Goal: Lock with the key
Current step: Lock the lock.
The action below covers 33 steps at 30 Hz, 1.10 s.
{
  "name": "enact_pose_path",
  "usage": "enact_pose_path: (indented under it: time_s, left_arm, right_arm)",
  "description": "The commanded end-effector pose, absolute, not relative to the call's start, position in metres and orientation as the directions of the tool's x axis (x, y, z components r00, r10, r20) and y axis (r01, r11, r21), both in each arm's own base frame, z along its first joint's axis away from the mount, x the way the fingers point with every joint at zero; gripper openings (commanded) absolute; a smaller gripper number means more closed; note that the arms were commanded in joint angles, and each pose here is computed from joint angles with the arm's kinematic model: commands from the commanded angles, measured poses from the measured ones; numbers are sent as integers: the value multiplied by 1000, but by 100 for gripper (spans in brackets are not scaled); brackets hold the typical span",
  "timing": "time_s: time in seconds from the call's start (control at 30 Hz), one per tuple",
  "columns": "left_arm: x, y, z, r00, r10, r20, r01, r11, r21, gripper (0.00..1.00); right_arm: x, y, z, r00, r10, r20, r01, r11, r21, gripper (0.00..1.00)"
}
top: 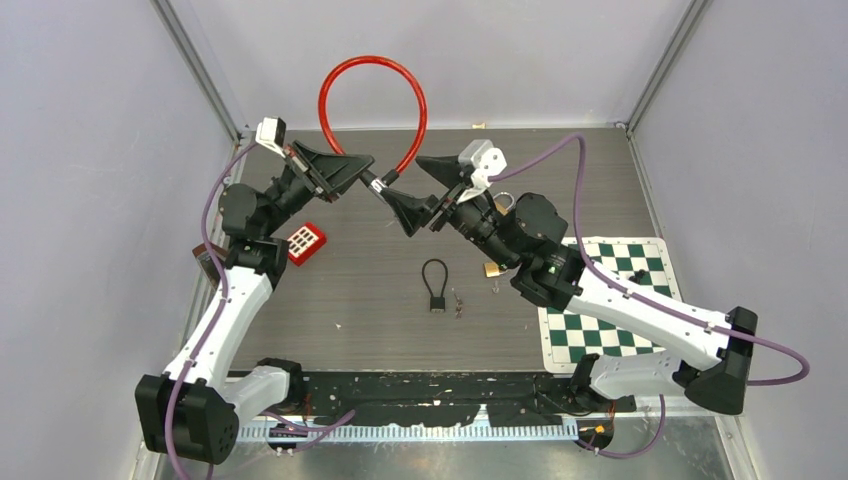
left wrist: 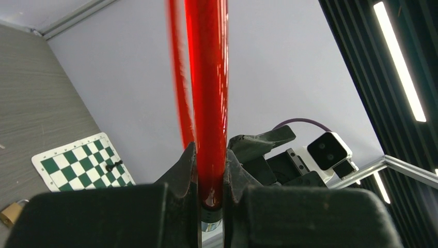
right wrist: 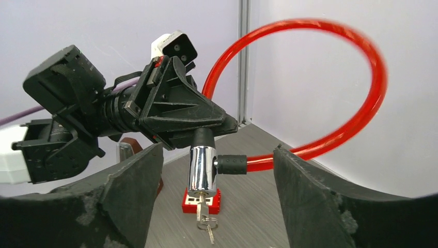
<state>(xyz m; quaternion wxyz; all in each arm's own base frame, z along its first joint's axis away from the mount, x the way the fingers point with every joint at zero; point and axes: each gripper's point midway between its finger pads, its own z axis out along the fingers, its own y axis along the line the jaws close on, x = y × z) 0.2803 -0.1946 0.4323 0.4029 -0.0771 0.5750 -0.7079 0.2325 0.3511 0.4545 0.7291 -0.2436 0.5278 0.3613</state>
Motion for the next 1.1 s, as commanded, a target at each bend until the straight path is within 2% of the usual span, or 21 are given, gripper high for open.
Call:
enact_pose_path:
  time_s: [0.0,0.37,0.7,0.93,1.07]
  left_arm:
    - [265,-188,471,-566,-697,-441,645,-41,-763,0]
    - [256,-190,473,-480,-671,-565,744,29,-668,0]
    - [229,-194,499,-358,-617,-701,878,34,-478,0]
    - [210,-197,501,-234,-553,-800,941,77,-328,0]
    - [204,-199,501,-197,-519,-832,957,81,-278,0]
  right_arm:
    - [221,331,493,192,369,-910,-793,605,78,88]
    - [223,326,483,127,382,-915,-793,594,138,89]
    - [212,310,482,46,404,-913,-808,553,204,90]
    - [238,290,485,-133,501,-855,-739,525,423,90]
    - [248,301,491,-291,537,-792,-719,424,551,90]
